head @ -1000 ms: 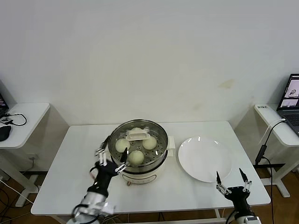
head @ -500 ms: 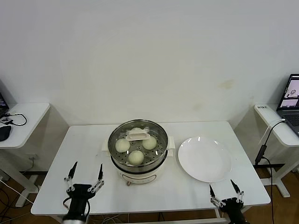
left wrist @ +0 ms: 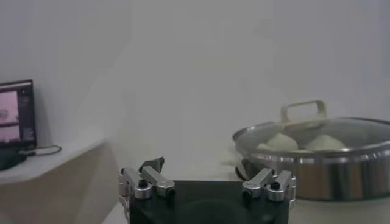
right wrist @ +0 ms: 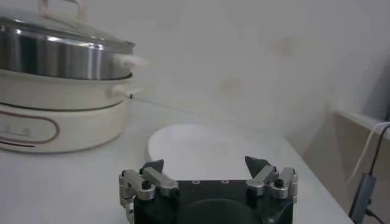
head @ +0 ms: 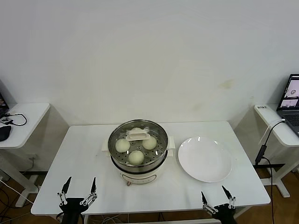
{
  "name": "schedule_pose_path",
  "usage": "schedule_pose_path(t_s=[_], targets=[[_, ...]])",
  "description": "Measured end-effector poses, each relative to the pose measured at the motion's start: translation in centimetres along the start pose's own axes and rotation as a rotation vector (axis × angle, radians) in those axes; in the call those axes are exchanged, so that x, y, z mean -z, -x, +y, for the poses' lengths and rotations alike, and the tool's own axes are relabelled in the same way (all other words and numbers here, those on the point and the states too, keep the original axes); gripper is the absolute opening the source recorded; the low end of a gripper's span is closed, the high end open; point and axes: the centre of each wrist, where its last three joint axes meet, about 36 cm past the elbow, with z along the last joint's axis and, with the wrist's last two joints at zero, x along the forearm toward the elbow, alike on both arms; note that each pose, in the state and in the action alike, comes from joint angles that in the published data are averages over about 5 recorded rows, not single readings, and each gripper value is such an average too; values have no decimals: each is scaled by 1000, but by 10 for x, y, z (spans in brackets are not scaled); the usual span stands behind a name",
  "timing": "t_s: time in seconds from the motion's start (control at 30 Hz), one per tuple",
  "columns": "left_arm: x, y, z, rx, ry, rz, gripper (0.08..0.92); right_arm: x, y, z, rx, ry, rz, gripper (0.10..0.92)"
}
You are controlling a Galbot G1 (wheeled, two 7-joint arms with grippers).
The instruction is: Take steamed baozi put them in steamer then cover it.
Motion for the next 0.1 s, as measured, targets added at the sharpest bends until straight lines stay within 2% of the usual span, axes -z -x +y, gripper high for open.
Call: schedule_pose_path(t_s=[0.1], targets=[[-1,-2,1,1,1,2,823,3,-1,2,0,3,4,823]])
